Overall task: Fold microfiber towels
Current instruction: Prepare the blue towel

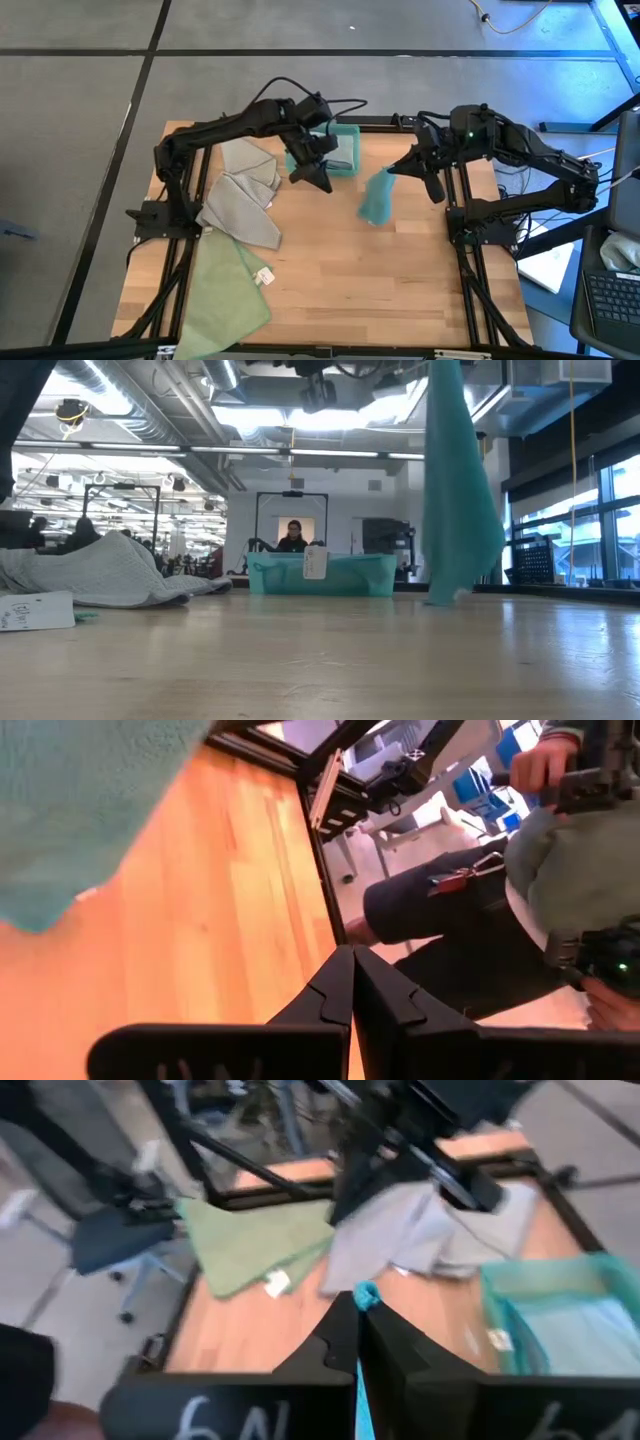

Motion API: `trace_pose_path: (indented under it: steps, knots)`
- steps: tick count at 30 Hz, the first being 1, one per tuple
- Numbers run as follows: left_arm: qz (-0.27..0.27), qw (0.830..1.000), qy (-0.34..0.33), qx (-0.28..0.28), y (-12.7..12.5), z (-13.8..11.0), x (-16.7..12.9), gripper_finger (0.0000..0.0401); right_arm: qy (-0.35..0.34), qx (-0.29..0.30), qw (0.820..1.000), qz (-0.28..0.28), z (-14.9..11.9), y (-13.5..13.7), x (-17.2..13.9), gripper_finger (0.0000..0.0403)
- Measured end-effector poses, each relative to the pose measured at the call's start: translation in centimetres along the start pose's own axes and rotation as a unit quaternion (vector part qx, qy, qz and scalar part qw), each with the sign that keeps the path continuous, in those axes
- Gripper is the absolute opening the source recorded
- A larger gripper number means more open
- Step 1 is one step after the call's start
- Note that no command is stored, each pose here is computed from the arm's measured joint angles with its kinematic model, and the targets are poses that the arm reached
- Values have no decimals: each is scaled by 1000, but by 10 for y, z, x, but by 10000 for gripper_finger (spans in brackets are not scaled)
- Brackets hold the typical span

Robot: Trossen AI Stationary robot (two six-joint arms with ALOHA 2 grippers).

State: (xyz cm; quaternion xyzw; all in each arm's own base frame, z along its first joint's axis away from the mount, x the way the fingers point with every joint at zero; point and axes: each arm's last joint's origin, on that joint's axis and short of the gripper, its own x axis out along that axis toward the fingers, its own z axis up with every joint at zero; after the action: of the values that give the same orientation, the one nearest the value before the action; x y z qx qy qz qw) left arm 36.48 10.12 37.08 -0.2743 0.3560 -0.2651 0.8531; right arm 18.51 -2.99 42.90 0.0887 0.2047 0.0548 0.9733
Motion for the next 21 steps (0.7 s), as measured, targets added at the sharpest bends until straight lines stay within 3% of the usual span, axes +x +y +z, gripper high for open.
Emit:
trace_pose_path:
  steps: [5, 10, 13, 21]
  knots:
    - [23, 1000, -2, 14, -2, 1, 4, 0, 17, -1, 999, 39, 0, -4, 15, 5]
    - [36, 999, -3, 6, -1, 1, 4, 0, 65, -43, 996, -39, -6, -17, 37, 5]
    - [43, 999, 4, -11, -2, -1, 2, 0, 65, -56, 995, -50, -5, -21, 46, 5]
    - [79, 997, -9, 0, -22, -6, -21, 0, 17, -88, 995, 52, 34, 8, 43, 5]
